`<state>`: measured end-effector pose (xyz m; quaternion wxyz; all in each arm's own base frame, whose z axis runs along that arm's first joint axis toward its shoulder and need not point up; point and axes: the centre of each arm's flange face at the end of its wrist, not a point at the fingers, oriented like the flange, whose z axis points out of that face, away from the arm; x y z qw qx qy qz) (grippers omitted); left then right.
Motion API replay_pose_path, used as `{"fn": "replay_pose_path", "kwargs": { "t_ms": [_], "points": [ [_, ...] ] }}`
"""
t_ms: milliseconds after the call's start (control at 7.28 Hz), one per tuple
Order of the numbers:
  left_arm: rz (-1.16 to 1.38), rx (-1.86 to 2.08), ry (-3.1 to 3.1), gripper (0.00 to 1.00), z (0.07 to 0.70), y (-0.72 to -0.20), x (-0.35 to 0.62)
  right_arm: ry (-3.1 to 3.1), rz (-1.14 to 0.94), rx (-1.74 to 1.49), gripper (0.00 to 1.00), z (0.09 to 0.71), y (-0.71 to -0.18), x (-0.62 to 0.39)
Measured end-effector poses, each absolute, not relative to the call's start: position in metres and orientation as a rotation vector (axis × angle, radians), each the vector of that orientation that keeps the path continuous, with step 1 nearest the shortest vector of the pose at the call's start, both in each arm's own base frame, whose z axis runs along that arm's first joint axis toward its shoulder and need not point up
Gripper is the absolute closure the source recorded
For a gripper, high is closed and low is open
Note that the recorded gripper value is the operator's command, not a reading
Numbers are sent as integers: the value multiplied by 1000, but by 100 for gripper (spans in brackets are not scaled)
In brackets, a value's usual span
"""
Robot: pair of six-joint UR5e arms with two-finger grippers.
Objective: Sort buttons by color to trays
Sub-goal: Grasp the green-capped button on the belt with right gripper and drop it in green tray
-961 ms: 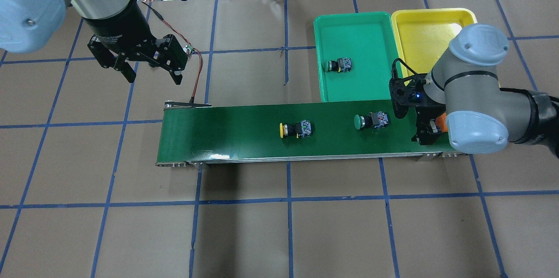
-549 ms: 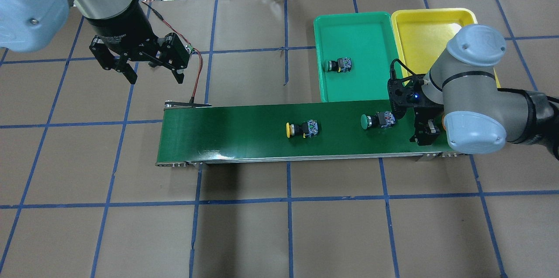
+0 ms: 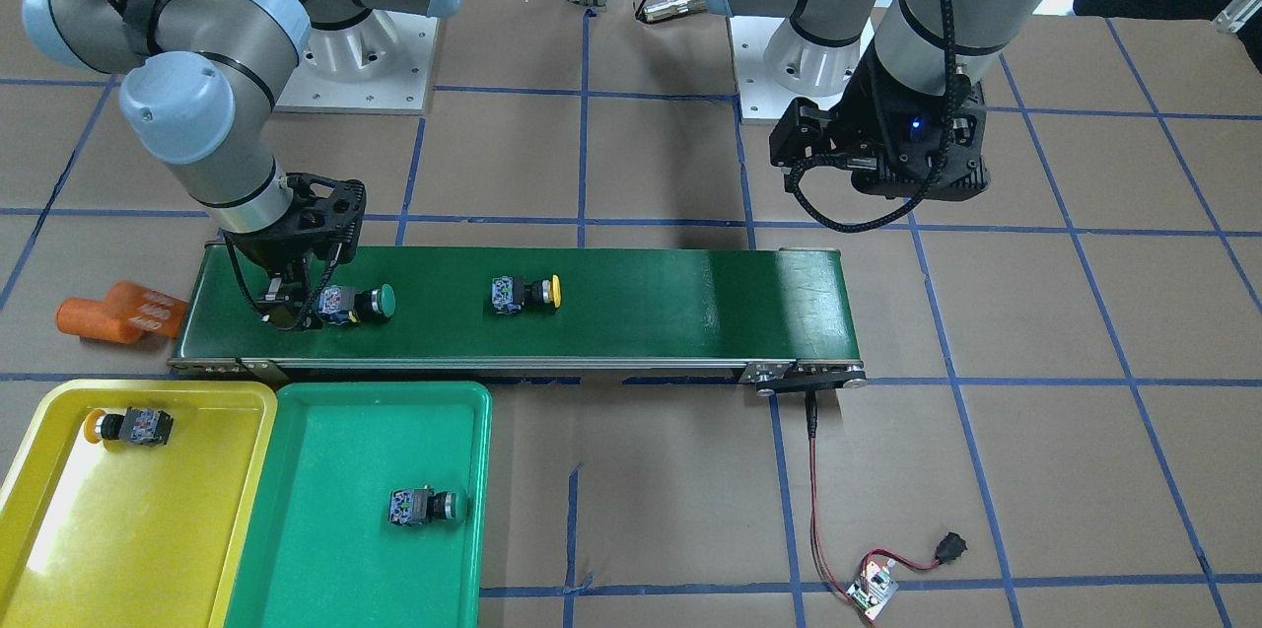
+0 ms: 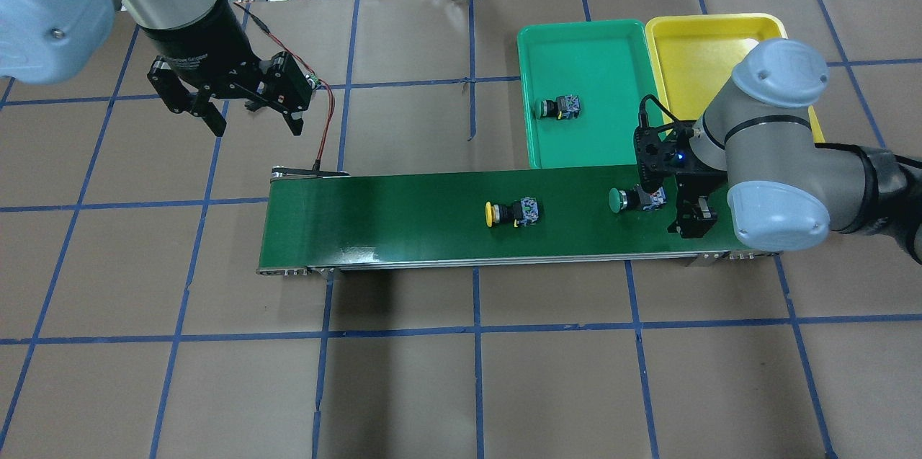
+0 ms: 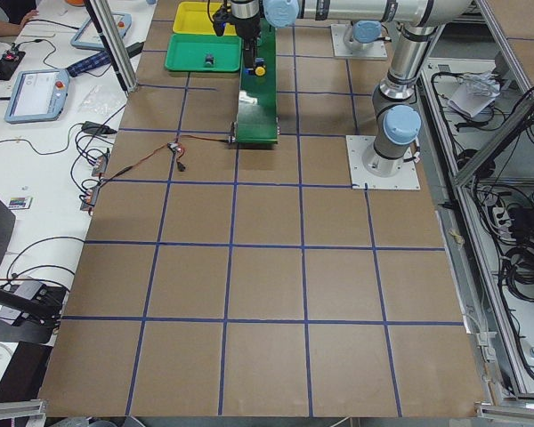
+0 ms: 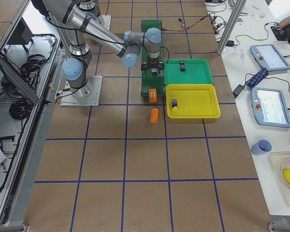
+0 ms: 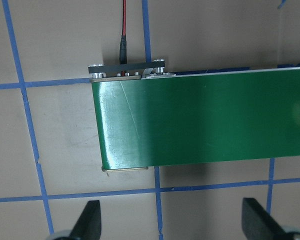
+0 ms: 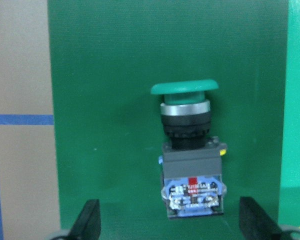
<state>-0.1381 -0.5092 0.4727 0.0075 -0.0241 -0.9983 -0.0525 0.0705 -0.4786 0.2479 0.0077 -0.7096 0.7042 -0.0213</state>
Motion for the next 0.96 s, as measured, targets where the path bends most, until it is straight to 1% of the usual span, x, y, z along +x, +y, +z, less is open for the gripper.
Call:
{"fn": "replay_pose_path", "kwargs": {
  "t_ms": [137,275,412,687,961],
  "points": [
    [-163,-75,-3121,0,473,-509,-138,2199,-64,-2216,80,246,-479,71],
    [-162,-76,-3121,0,473,-509,-138,2199,-61,-2218,89,246,-480,70],
    [-162,-76,-3121,0,473,-509,-138,2206,-61,-2223,91,249,-483,69],
    [-160,-74,-3121,0,474,-509,-138,2222,-76,-2238,89,258,-497,66],
    [-158,-73,-3123,0,474,-508,-138,2249,-101,-2255,87,269,-532,60]
  ]
}}
